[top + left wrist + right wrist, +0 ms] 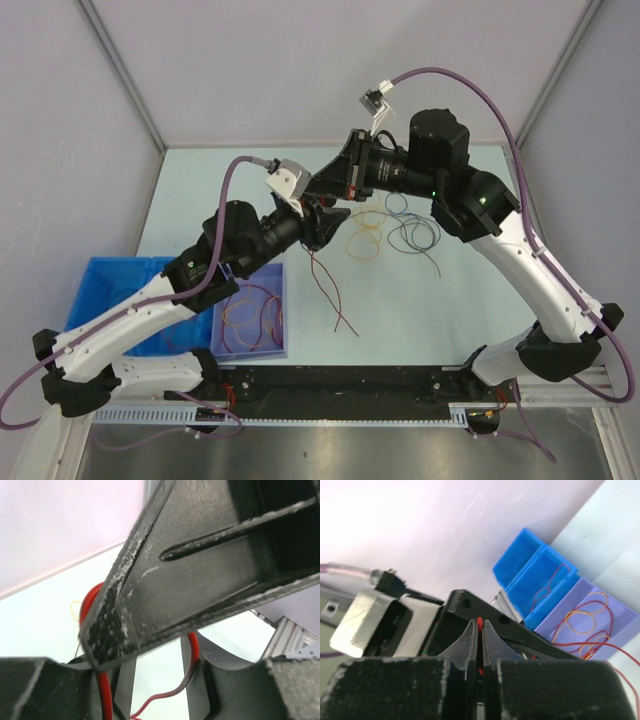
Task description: Untangle the cables
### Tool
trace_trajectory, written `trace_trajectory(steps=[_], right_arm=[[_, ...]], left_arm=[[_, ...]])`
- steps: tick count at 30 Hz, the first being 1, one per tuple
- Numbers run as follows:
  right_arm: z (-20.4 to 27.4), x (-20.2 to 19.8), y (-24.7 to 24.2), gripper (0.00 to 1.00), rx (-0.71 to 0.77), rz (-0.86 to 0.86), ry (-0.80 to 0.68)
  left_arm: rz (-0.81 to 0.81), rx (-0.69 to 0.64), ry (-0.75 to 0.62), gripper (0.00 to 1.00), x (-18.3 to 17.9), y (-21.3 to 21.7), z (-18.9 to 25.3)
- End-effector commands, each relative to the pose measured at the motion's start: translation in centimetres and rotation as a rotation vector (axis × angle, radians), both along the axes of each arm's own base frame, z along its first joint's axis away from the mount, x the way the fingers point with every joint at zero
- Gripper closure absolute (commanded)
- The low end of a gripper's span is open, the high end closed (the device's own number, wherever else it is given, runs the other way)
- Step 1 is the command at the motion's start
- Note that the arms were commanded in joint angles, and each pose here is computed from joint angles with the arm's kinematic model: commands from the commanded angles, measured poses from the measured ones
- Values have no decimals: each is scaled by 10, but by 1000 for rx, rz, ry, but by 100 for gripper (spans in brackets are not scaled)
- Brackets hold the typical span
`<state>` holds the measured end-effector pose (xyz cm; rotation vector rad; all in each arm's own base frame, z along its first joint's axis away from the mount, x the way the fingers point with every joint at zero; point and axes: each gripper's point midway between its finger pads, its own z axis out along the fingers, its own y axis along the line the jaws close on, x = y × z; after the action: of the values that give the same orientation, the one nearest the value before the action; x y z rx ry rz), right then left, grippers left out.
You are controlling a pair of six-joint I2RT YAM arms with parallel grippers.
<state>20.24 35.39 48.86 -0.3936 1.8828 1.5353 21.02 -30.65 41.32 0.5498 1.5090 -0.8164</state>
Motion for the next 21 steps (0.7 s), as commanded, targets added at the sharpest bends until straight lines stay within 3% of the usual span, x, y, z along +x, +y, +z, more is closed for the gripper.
trace_trajectory(steps=[1, 3, 5, 7, 8, 10, 12, 13, 14, 21], right_arm=[[15, 33, -18, 100, 53, -232, -34], [17, 33, -23, 100, 63, -254, -36], [14, 32, -23, 100, 59, -251, -27], [11, 32, -20, 100, 57, -241, -17], [12, 29, -18, 100, 66, -220, -19], [12, 27, -17, 100, 73, -209, -17], [12, 26, -14, 100, 77, -197, -15], [13, 25, -15, 100, 77, -200, -16], [13, 26, -16, 100, 77, -207, -16], [13, 28, -25, 100, 90, -261, 14]], left_arm=[[11, -30, -17, 99, -8, 8, 9], [32, -30, -28, 89, -6, 13, 9], [17, -30, -39, 50, -9, 13, 9], [-5, -25, -55, 26, -11, 10, 9], [-25, -18, -56, 22, -13, 7, 8], [-36, -12, -68, 25, -14, 4, 9], [-35, -3, -67, 40, -11, 1, 7], [-26, -3, -66, 54, -10, 1, 8], [-21, -2, -65, 59, -8, 0, 8], [52, 12, -50, 58, 4, 5, -1]])
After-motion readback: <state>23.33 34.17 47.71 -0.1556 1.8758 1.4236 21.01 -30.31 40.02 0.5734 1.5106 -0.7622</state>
